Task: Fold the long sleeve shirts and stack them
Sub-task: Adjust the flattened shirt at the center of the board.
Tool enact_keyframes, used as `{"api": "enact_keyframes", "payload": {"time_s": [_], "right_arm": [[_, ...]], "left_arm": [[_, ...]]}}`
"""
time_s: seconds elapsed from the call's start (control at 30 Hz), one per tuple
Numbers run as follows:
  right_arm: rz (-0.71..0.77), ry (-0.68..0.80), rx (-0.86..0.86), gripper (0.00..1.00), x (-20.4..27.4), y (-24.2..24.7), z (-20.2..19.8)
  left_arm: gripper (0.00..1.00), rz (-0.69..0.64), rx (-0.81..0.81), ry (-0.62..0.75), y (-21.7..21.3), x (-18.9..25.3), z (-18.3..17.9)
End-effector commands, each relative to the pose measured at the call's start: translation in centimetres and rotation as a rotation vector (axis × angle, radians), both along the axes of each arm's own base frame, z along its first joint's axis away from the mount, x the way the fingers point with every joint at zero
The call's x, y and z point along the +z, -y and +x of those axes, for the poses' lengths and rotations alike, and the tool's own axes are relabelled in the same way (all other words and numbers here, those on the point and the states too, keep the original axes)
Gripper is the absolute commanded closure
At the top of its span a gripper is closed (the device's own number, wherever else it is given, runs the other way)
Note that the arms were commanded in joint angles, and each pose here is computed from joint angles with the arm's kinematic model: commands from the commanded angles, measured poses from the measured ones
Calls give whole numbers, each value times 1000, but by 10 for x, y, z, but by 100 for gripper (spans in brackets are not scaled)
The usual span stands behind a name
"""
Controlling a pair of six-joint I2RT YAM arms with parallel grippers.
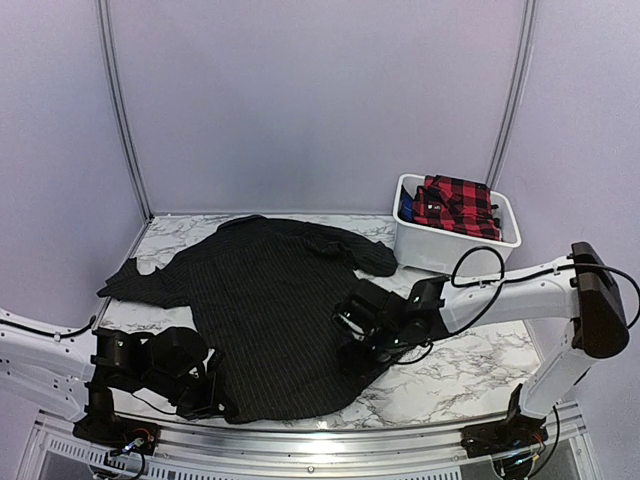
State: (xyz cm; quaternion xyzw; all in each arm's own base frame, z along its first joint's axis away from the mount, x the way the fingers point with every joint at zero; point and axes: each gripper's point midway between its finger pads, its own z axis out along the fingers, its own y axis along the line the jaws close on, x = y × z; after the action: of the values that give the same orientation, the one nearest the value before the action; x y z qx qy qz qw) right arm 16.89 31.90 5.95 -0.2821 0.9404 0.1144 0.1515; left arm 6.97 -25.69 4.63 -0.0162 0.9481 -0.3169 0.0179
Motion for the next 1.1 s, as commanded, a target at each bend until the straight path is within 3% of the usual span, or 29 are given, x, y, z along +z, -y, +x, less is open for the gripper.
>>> {"api": "enact_keyframes", "payload": {"time_s": [0.0,0.17,0.3,0.4,0.53,0.73,0.93,1.07], "right_arm": [[14,74,-141,35,14,30,52],[-17,78,-244,40,-11,67,72],[-50,67,-285,47,-28,86,65],[-71,53,-300,47,-40,97,57],[-110,42,-316,48,-49,112,48],[-114,79,-334,46,-34,127,46],[6,159,-317,42,12,99,67],[68,215,-292,42,38,84,81]], "left_arm": [[100,53,-63,-101,-12,-9,-29],[95,72,-67,-101,-18,-8,-31],[77,73,-61,-85,-17,-2,-27],[55,95,-47,-31,-16,10,-16],[39,132,8,79,-20,37,14],[35,200,156,234,-55,73,87],[30,442,388,393,-131,99,174],[30,678,551,491,-188,118,223]]}}
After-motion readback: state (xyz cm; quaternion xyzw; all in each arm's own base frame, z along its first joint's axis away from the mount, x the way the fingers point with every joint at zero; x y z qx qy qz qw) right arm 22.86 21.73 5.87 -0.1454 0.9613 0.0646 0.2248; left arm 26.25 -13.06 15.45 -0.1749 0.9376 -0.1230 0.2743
